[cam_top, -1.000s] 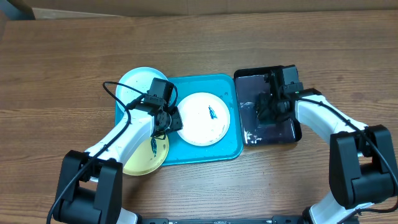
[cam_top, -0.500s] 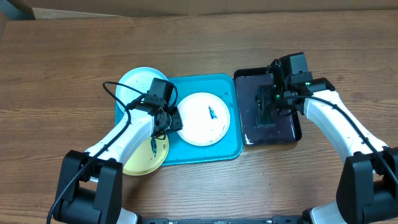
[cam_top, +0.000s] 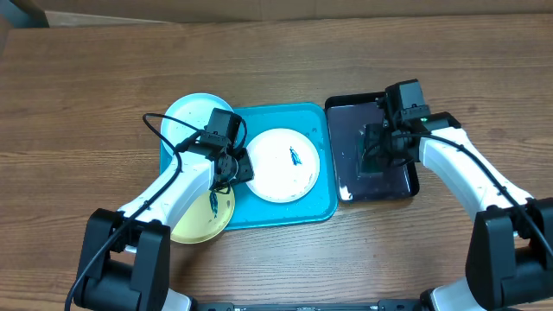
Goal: Clean dirty plates on tray and stack at the side
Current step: 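Rub the green sponge in the basin water with the right gripper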
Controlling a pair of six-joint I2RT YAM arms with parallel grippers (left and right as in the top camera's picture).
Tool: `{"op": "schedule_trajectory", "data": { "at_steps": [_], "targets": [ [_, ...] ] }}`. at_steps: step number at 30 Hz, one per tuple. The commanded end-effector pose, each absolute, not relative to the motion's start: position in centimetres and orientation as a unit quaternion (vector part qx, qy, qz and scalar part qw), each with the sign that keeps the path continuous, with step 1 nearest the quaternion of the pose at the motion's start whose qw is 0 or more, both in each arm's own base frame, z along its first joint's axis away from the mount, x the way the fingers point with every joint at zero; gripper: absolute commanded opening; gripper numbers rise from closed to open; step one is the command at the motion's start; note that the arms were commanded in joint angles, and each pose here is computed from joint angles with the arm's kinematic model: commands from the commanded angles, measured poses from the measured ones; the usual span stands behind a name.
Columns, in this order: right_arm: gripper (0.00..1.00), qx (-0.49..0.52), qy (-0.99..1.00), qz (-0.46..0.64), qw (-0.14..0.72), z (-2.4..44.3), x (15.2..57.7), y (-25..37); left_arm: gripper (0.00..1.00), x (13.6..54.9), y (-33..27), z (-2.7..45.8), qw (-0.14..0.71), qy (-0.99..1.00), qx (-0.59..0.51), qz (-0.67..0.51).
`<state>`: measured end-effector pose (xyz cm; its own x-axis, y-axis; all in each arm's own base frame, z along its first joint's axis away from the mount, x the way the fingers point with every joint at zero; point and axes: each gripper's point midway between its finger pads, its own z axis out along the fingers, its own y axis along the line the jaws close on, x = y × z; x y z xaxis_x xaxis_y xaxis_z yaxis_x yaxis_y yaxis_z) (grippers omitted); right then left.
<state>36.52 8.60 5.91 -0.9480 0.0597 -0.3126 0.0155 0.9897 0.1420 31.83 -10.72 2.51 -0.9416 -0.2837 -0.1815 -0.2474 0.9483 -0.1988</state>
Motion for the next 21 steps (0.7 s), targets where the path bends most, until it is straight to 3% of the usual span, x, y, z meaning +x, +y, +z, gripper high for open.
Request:
{"op": "schedule_trajectory", "data": {
  "at_steps": [1,7,21],
  "targets": [
    [0.53,0.008,0.986,0.061,0.154,5.3,36.1,9.5,0.44,32.5,-11.0,2.9,0.111,0.982,-0.126,-0.089],
    [0.56,0.005,0.986,0.003,0.166,5.3,35.9,9.3,0.44,32.4,-11.0,2.9,0.111,0.982,-0.126,-0.089],
    [0.56,0.003,0.987,0.011,0.163,3.3,35.0,9.4,0.44,32.5,-11.0,2.9,0.111,0.982,-0.126,-0.089]
  ]
}}
